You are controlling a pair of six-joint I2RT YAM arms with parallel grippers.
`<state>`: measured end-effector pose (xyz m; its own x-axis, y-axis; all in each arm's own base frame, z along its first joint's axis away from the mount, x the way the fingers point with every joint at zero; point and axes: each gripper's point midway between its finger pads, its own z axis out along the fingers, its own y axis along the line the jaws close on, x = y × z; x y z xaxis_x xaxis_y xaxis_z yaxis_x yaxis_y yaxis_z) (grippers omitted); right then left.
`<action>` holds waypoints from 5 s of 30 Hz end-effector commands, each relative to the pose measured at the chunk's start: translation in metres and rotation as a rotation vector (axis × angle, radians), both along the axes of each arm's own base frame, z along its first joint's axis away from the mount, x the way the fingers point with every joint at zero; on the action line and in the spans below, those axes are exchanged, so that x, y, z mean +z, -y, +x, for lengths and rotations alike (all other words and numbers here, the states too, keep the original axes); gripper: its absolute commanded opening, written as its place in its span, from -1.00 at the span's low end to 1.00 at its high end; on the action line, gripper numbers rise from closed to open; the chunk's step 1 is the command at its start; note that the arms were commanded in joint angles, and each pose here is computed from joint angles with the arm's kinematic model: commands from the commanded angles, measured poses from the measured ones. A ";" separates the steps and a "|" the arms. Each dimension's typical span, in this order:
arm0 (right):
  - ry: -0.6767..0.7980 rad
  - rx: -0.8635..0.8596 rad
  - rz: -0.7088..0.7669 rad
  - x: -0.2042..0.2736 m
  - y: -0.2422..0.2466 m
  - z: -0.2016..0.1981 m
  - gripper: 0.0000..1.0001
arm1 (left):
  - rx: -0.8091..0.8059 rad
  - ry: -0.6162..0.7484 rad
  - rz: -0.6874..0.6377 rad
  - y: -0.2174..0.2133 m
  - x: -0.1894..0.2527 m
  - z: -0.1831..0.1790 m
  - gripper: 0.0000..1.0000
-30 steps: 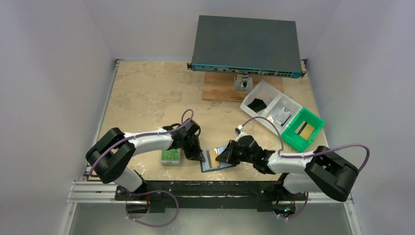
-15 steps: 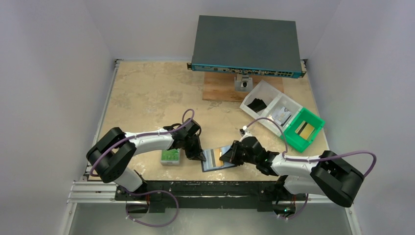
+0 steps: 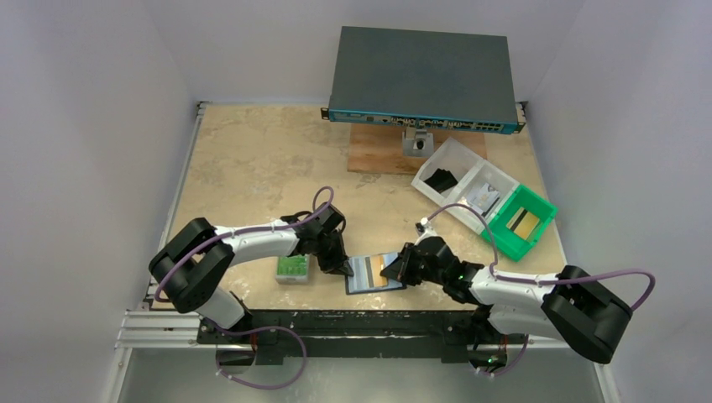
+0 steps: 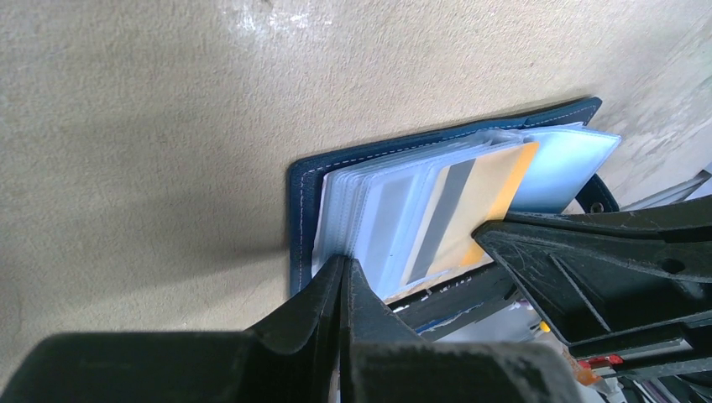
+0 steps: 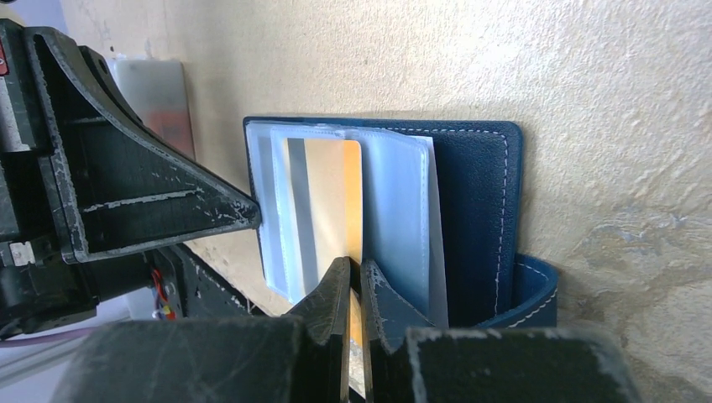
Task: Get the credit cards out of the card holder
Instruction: Remove the credit card from the card holder, then place the credit card in the storage box.
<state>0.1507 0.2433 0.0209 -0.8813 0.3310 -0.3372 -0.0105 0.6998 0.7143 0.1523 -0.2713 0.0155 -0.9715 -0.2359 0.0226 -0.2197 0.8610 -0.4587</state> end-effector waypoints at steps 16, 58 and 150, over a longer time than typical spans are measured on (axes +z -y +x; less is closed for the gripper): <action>-0.073 -0.121 -0.184 -0.039 0.045 -0.007 -1.00 | 0.005 -0.037 0.407 -0.089 -0.052 -0.022 -1.00; -0.062 -0.064 0.011 -0.019 0.017 -0.012 -0.68 | -0.054 0.005 0.355 -0.082 -0.039 -0.010 -1.00; 0.209 0.242 0.635 0.205 -0.034 0.001 -0.92 | -0.269 0.389 -0.887 0.053 0.211 0.033 -1.00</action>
<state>0.1570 0.2760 0.2038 -0.9022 0.3261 -0.2824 -0.2311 0.1873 0.9547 0.1855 -0.3178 0.2130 -0.9728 -0.0649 -0.2223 0.1999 0.2494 -0.9475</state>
